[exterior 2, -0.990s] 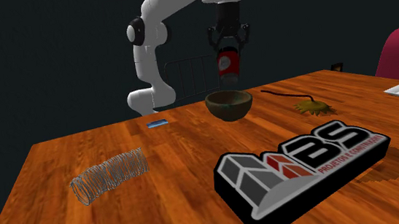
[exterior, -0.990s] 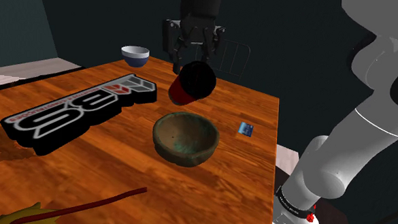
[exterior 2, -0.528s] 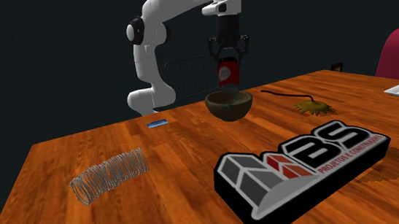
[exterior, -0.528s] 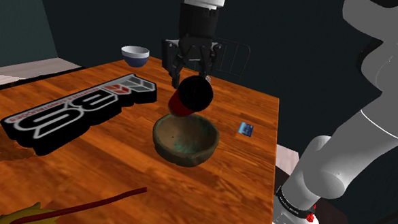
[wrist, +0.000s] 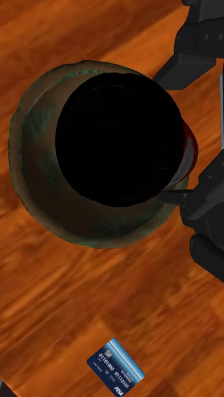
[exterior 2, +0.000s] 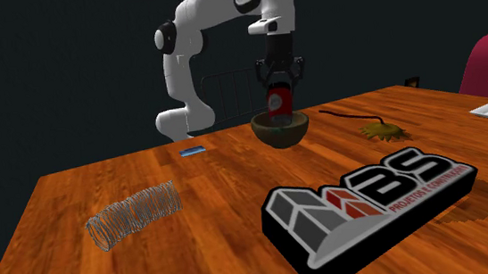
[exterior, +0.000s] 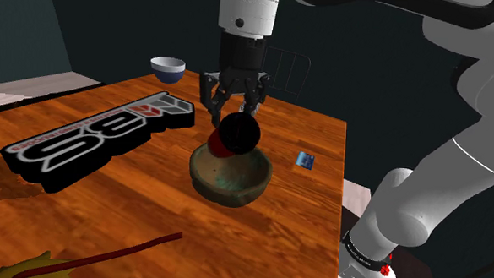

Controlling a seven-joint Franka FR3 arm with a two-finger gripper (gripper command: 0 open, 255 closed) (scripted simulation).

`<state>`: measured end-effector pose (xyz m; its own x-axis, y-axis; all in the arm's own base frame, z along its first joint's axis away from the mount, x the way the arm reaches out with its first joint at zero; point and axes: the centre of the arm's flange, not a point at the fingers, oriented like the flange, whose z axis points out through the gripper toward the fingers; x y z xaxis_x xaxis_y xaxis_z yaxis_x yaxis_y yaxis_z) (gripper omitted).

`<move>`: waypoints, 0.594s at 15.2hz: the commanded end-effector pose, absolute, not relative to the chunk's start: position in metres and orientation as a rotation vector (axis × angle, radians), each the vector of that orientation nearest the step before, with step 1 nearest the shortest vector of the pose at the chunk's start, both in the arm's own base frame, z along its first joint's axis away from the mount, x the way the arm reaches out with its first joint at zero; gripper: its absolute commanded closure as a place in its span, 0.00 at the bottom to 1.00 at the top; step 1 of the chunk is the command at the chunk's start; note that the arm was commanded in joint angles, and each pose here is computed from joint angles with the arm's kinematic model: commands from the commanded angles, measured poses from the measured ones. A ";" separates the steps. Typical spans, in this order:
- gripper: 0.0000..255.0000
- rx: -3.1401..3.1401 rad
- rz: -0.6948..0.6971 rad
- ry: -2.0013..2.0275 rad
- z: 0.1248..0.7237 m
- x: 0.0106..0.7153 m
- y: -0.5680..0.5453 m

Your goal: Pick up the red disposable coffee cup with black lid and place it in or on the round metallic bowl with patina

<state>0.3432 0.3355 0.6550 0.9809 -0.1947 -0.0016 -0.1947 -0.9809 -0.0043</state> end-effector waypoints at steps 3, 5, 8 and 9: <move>1.00 -3.122 0.001 0.307 0.653 0.344 0.336; 1.00 -3.122 0.001 0.307 0.653 0.344 0.336; 0.00 -3.122 0.001 0.307 0.653 0.344 0.336; 0.00 -3.122 0.001 0.307 0.653 0.344 0.336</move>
